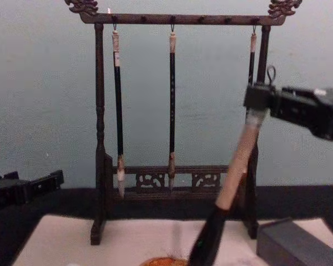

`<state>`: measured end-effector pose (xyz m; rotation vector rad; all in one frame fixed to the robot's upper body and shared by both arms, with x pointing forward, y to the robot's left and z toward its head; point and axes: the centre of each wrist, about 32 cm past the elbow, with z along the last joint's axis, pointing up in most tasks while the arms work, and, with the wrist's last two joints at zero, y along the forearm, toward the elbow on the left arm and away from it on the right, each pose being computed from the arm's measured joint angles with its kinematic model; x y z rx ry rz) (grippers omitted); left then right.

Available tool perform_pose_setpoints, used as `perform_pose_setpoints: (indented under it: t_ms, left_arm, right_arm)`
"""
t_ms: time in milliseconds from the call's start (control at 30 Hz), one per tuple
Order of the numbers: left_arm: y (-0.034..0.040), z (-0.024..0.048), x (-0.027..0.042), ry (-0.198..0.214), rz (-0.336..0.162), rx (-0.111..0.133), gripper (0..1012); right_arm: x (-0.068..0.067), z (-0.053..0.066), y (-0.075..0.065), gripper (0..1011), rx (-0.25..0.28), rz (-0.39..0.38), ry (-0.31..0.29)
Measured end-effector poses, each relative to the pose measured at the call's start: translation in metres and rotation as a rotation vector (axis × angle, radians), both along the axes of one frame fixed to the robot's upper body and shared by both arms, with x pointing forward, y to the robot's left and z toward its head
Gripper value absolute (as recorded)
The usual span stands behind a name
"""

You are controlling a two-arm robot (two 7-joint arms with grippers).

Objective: Pick up the brush from the inkstone, write on the paper, then place the brush back to its original position.

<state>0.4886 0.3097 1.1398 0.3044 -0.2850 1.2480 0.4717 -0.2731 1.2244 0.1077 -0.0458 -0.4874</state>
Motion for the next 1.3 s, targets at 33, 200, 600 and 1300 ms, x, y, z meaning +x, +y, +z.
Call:
perform_pose_setpoints:
  t_ms: [33,200,600,1300]
  left_arm:
    - [0.0000,0.0000,0.0000,0.000,0.000,0.000,1000]
    - [0.0000,0.0000,0.0000,0.000,0.000,0.000,1002]
    - [0.0000,0.0000,0.0000,0.000,0.000,0.000,1002]
    - [0.0000,0.0000,0.0000,0.000,0.000,0.000,1002]
  right_arm:
    - [0.000,0.002,0.002,178,0.010,0.008,-0.004]
    - [-0.002,0.007,0.011,178,0.034,0.040,-0.003]
    - [-0.007,0.000,0.032,178,0.048,0.112,0.034]
    - [-0.002,-0.016,0.020,178,0.022,0.072,0.085]
